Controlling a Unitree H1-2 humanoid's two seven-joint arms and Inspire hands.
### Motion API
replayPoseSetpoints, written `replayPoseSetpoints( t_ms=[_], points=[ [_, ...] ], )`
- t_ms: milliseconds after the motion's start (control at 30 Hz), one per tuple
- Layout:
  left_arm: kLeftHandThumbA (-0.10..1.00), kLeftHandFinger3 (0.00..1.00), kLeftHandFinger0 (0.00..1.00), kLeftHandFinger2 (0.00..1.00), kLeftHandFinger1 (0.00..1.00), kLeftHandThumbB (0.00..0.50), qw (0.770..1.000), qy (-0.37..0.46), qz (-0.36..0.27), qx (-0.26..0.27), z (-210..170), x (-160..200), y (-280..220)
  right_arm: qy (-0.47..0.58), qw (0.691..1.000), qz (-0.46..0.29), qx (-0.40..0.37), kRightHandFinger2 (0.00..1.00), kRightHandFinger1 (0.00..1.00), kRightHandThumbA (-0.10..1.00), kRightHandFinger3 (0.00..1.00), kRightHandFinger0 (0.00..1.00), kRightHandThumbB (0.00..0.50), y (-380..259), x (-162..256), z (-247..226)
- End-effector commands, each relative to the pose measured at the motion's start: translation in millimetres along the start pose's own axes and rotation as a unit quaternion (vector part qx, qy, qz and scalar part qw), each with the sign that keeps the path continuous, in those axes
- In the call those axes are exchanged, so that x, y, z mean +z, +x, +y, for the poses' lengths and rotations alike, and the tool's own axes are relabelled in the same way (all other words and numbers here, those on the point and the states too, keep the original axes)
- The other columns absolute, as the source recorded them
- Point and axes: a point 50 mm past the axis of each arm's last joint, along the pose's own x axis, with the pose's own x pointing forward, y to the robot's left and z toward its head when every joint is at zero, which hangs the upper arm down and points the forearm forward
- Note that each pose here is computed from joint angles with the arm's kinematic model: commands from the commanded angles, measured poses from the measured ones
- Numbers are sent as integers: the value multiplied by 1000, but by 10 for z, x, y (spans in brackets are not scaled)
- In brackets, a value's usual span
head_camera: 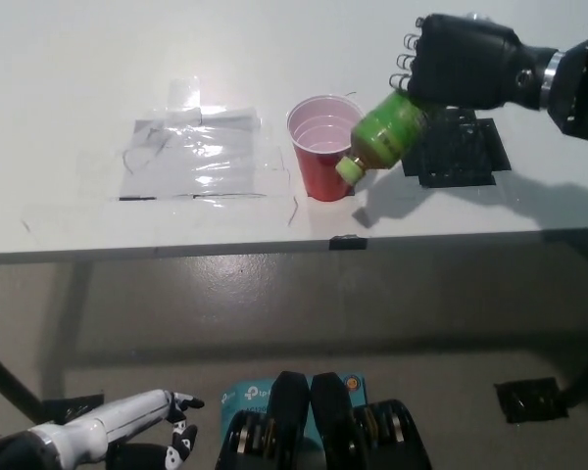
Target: The robot uses its right hand to pick up a bottle kept in the middle of the desk and tilt it into a cup kept next to it to pour water out
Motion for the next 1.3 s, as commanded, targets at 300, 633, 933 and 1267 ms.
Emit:
replayPoseSetpoints(
  t_ms=[300, 633, 933, 1267],
  points=[
    [1000, 1000, 1000, 1000, 1000, 409, 1000, 1, 11, 9, -8, -19, -70, -33, 995, 88, -32, 0, 0, 123, 281, 0, 343, -14, -595, -389],
    [1000, 1000, 1000, 1000, 1000, 416, 1000, 7, 13, 7, -7, -15, -71, -26, 994, 107, -6, 0, 0, 145, 292, 0, 374, -37, -665, -333],
    [1000, 1000, 1000, 1000, 1000, 394, 1000, 6, 11, 7, -9, 7, -68, -2, 987, 152, 50, 26, 0, 96, 296, 0, 298, 32, -655, -254],
    [1000, 1000, 1000, 1000, 1000, 385, 1000, 7, 10, 1, -67, 5, -56, 76, 973, 202, 77, 100, 0, -77, 54, 0, 259, 152, -490, -134]
  ],
)
